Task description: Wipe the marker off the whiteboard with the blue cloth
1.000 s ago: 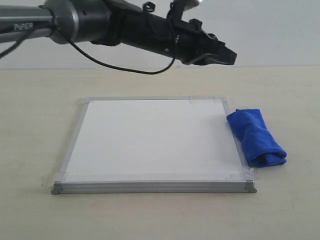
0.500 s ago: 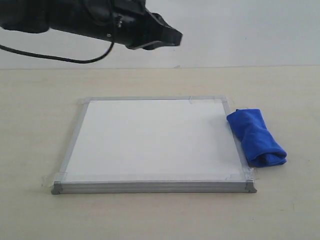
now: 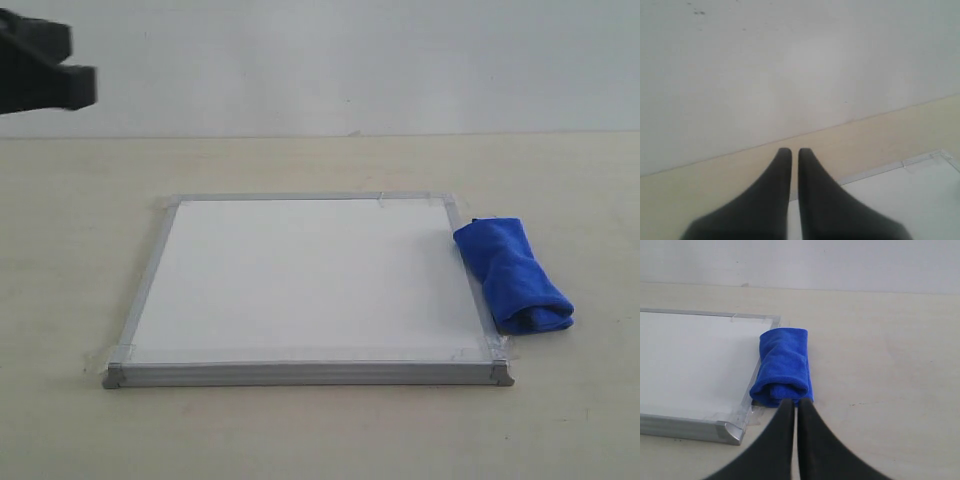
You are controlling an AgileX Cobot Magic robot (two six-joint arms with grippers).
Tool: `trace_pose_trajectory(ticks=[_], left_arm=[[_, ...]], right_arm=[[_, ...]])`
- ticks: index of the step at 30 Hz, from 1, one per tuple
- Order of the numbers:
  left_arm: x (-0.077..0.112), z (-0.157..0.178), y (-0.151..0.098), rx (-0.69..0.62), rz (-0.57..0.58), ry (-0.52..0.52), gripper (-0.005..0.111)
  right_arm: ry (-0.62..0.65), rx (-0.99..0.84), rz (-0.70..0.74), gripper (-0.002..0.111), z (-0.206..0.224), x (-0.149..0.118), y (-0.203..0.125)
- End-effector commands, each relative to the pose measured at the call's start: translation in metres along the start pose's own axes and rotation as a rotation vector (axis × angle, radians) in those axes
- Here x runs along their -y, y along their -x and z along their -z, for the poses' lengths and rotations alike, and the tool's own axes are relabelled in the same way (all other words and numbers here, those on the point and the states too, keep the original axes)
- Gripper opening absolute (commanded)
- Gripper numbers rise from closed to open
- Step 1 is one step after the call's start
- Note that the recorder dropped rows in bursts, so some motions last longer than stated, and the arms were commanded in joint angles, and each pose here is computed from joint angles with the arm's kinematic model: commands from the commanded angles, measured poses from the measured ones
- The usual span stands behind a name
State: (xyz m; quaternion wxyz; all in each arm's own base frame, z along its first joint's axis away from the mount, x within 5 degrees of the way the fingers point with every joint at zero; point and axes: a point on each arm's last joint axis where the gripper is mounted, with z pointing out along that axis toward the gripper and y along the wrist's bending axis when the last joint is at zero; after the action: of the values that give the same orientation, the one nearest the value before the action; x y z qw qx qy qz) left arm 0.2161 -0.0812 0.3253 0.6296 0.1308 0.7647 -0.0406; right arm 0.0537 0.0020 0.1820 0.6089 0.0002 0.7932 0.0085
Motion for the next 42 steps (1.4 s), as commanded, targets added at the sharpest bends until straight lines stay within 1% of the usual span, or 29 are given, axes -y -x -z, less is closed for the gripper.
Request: trace_pose_trajectory(ticks=[1,6,10,13,16,24,27,30,34,36,39,40,42], left_arm=[[-0.012,0.055,-0.023,0.073,0.032,0.03,0.005],[-0.026,0.102,-0.062,0.146,0.151,0.077,0.005],[-0.03,0.121,-0.092,0.172,0.177,0.124,0.005],[-0.03,0.129,-0.108,0.185,0.225,0.139,0.005],[-0.027,0.134,-0.119,0.198,0.263,0.128,0.005],[-0.02,0.14,-0.15,0.22,0.261,0.135,0.005],[-0.019,0.146,-0.149,0.282,0.253,0.134,0.005],[-0.018,0.146,-0.149,0.276,0.225,0.124,0.005],[-0.02,0.146,-0.149,0.281,0.229,0.142,0.005],[-0.02,0.146,-0.149,0.284,0.25,0.141,0.005],[-0.02,0.147,-0.149,0.297,0.361,0.13,0.005],[-0.021,0.147,-0.148,0.304,0.416,0.13,0.005],[-0.022,0.147,-0.148,0.32,0.566,0.119,0.005]], right_arm=[[-0.005,0.009,0.014,0.0,0.0,0.0,0.0],[-0.005,0.009,0.014,0.0,0.0,0.0,0.0],[-0.005,0.009,0.014,0.0,0.0,0.0,0.0],[-0.005,0.009,0.014,0.0,0.0,0.0,0.0],[-0.005,0.009,0.014,0.0,0.0,0.0,0.0],[-0.005,0.009,0.014,0.0,0.0,0.0,0.0],[-0.005,0.009,0.014,0.0,0.0,0.0,0.0],[-0.005,0.009,0.014,0.0,0.0,0.0,0.0],[-0.005,0.009,0.014,0.0,0.0,0.0,0.0],[-0.005,0.005,0.014,0.0,0.0,0.0,0.0],[-0.005,0.005,0.014,0.0,0.0,0.0,0.0],[-0.005,0.005,0.014,0.0,0.0,0.0,0.0],[-0.005,0.005,0.014,0.0,0.0,0.0,0.0]])
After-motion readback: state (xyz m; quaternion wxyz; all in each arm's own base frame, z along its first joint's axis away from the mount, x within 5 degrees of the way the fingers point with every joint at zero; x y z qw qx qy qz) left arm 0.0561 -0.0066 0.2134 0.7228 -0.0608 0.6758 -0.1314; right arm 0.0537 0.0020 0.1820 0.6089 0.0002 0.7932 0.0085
